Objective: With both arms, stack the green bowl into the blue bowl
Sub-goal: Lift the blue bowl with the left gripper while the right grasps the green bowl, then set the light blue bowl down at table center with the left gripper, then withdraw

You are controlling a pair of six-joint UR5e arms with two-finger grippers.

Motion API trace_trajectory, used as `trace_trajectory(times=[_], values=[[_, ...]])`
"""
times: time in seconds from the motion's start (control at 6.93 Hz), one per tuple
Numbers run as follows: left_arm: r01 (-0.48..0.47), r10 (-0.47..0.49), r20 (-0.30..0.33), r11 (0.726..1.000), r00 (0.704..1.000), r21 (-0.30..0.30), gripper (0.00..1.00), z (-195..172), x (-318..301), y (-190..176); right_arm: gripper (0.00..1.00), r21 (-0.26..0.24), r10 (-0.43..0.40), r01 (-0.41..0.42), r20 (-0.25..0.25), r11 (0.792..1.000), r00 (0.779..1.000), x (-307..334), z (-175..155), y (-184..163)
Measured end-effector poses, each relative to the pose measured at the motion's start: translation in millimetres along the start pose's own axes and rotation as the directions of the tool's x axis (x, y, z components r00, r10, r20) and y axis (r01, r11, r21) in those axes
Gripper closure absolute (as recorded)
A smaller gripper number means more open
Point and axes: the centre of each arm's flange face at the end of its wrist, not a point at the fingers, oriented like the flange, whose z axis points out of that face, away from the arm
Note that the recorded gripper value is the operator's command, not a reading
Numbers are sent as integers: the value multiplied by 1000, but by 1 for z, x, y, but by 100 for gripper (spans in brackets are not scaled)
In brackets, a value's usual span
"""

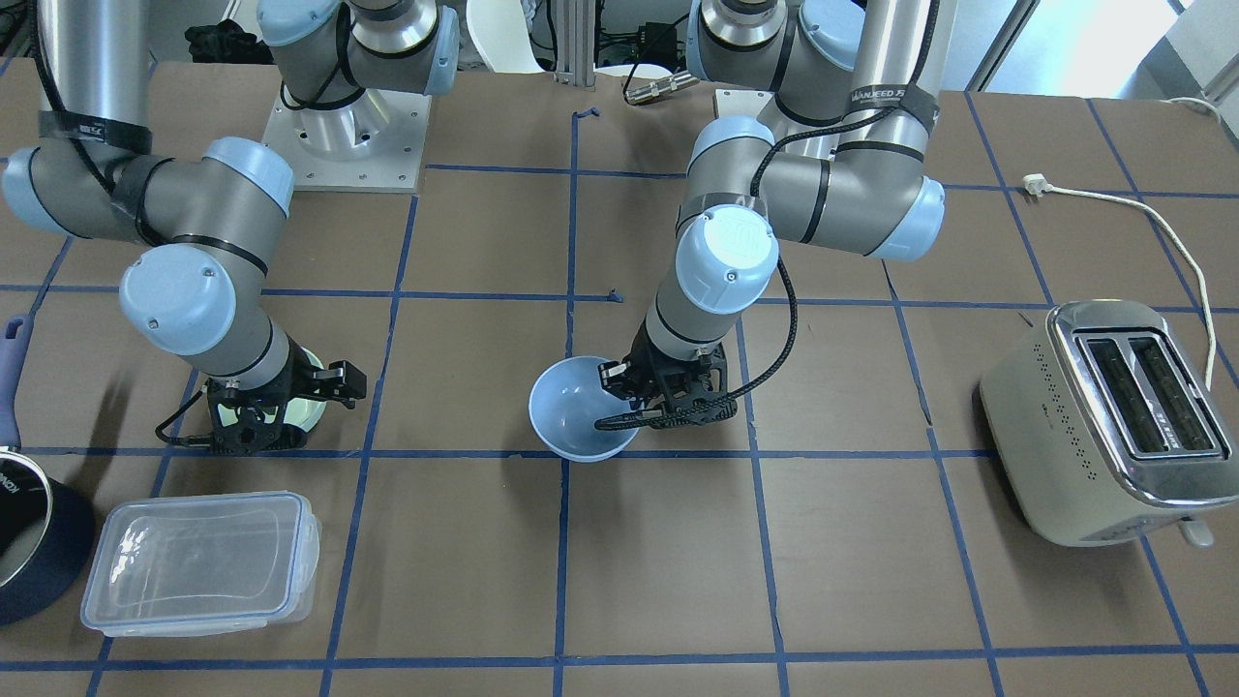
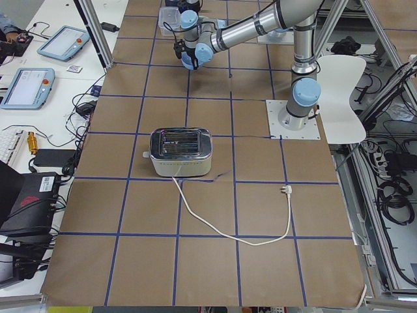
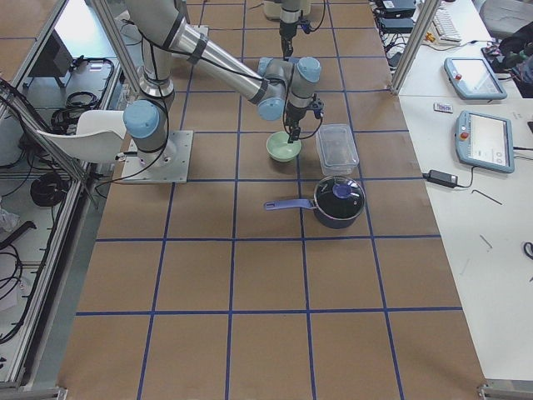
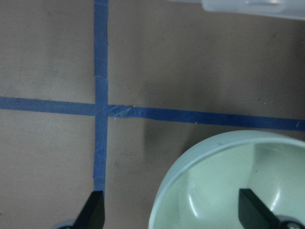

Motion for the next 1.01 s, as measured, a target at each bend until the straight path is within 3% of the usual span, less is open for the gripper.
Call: trace_trajectory(times=[0.14,0.29,0.43,0.72,1.01], values=[[2,-2,2,1000,1000,-13,100,8,5,3,77,-7,6,-6,1,1000,1000,1,5,3],[5,-5,-1,1000,1000,-22,93,13,8,4,100,-10,16,-16,-2,1000,1000,2,7,4],[8,-9,-11,999,1000,-36,55,18,10,4,100,-10,25,-25,-5,1000,1000,3,8,4],[11,-12,-24,999,1000,-42,41,19,13,2,100,-3,29,-29,-15,1000,999,4,3,3],[1,-1,-41,1000,999,13,30,-16,19,-11,100,28,49,-49,-29,998,998,5,-20,-4]])
